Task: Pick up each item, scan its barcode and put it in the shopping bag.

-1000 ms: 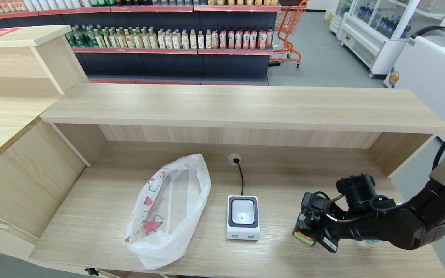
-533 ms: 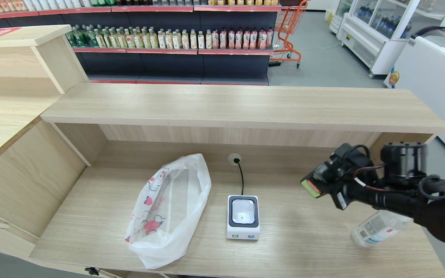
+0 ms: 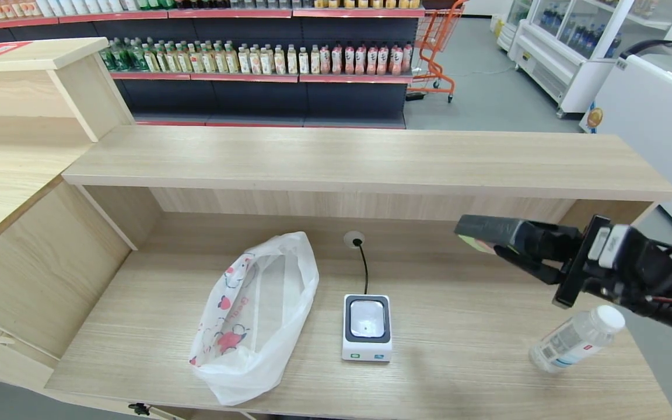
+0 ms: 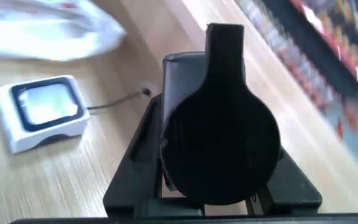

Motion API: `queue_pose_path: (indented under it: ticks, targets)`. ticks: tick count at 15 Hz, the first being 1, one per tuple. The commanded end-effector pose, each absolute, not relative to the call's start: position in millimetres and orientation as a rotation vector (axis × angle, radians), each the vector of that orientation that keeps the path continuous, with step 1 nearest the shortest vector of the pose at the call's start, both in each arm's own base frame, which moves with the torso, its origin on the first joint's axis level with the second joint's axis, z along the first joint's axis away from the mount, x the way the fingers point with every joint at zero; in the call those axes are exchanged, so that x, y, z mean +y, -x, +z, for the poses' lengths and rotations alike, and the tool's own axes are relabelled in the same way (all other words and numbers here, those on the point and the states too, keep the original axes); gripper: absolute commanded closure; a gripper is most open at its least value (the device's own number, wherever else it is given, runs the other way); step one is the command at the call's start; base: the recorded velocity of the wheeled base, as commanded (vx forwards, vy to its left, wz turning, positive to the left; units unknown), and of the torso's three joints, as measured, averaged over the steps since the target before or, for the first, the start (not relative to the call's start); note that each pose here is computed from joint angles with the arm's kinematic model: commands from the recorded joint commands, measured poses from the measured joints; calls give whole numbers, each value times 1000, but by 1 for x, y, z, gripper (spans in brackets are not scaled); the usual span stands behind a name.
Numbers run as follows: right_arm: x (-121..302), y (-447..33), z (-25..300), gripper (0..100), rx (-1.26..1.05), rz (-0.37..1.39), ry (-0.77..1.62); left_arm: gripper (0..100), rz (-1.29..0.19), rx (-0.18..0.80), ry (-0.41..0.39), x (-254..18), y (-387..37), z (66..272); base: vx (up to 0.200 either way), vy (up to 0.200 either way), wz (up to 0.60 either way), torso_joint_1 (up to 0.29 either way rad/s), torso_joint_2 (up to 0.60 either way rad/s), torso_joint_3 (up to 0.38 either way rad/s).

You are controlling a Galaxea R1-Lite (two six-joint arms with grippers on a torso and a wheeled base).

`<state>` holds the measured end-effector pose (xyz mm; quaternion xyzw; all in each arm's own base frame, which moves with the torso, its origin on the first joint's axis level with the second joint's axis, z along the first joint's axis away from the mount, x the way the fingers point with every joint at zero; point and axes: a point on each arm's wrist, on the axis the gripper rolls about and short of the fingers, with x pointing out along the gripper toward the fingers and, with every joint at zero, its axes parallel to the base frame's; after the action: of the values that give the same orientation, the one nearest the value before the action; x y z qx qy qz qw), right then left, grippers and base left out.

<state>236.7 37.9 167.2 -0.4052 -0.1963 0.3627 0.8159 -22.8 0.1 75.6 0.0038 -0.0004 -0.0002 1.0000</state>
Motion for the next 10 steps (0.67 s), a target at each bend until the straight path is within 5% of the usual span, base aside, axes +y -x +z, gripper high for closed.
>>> queue_pose_path:
  ticks: [1, 6, 10]
  targets:
    - [41, -227, 153, 100, -685, 1012, 1147, 0, 0, -2, -8, 0, 23, 76, 0, 0, 0, 0, 0, 0]
    - [77, -228, 124, 100, -1075, 1094, 1653, 0, 0, -2, -8, 0, 23, 76, 0, 0, 0, 0, 0, 0]
    - [112, -223, 115, 100, -1348, 1119, 1741, 0, -2, -2, -8, 0, 23, 76, 0, 0, 0, 0, 0, 0]
